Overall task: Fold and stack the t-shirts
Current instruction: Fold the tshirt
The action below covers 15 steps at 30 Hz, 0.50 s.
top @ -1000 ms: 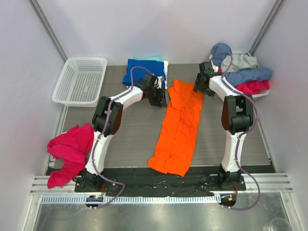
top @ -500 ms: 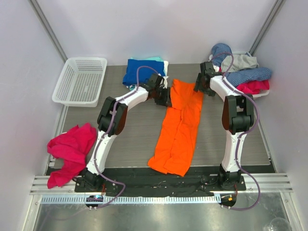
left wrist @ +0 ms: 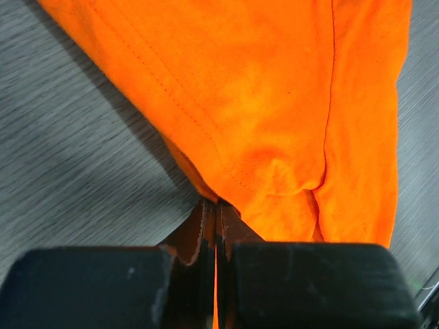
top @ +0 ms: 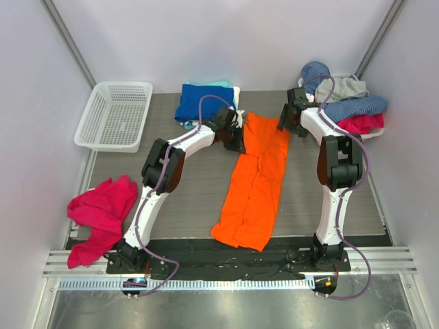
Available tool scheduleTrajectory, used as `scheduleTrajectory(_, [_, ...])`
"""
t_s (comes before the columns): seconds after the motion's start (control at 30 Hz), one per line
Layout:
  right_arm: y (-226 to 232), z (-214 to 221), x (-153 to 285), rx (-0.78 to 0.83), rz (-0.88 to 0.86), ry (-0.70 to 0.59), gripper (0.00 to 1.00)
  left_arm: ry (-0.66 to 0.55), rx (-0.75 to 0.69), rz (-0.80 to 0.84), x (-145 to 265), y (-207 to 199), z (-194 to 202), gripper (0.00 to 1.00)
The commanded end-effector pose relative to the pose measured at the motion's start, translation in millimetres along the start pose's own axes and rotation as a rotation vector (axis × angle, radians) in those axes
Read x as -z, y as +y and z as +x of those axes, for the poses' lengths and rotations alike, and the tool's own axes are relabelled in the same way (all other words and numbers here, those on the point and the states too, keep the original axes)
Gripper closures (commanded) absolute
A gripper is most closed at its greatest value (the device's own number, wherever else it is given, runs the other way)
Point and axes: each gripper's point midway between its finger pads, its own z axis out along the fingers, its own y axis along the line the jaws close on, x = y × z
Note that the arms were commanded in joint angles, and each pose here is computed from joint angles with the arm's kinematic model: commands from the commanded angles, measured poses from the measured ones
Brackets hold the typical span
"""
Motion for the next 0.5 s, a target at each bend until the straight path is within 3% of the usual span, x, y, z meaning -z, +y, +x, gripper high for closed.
scheduleTrajectory(0.0, [11,-24,9,-0.039,-0.045,-0.048,0.25,0.18,0.022,-0.126,-20,41,66,1.0])
scheduleTrajectory(0.47, [24,-16,-24,-0.048,-0.062,0.001,0.3,0.162,0.036,-0.124,-14,42,63,1.0])
